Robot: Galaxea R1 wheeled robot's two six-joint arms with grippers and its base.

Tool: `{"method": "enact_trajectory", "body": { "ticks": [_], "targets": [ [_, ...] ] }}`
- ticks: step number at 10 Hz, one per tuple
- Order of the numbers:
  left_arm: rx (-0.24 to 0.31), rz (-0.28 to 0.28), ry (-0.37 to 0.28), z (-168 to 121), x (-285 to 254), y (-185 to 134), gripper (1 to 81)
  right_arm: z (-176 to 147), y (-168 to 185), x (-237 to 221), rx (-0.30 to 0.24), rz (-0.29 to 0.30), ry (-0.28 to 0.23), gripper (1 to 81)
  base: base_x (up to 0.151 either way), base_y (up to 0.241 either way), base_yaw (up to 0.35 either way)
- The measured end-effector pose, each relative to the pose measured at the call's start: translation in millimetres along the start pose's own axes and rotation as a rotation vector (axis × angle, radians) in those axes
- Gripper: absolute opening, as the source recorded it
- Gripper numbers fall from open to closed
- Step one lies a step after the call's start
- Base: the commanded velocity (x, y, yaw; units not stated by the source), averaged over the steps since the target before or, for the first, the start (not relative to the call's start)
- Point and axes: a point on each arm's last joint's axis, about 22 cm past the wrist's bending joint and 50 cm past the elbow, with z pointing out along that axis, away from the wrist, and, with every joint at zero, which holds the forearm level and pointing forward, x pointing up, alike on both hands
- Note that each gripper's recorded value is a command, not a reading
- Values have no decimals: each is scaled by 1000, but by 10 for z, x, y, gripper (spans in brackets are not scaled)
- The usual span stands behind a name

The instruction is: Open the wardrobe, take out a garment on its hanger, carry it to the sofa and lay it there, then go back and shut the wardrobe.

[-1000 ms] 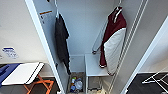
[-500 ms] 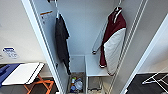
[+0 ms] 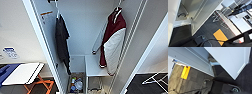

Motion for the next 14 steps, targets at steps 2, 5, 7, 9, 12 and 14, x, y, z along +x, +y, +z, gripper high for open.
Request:
{"method": "enact_trajectory", "body": {
  "ticks": [2,5,7,9,12,14],
  "targets": [
    [-9,-42,15,266,-78,-42,811,322,48,-302,5,55,-16,811,0,0,0],
    [21,-87,-10,512,-366,-226,811,610,180,-690,-18,122,-39,811,0,0,0],
    [27,-115,-15,700,-491,-263,811,866,129,-812,-9,156,-40,811,0,0,0],
    [52,-140,-33,841,-662,-376,811,1056,251,-974,-39,184,-51,811,0,0,0],
    [72,-194,-34,1141,-833,-459,811,1443,150,-1426,-44,240,-95,811,0,0,0],
    [119,-237,-13,1133,-948,-696,811,1601,88,-1845,-60,280,-135,811,0,0,0]
  ]
}}
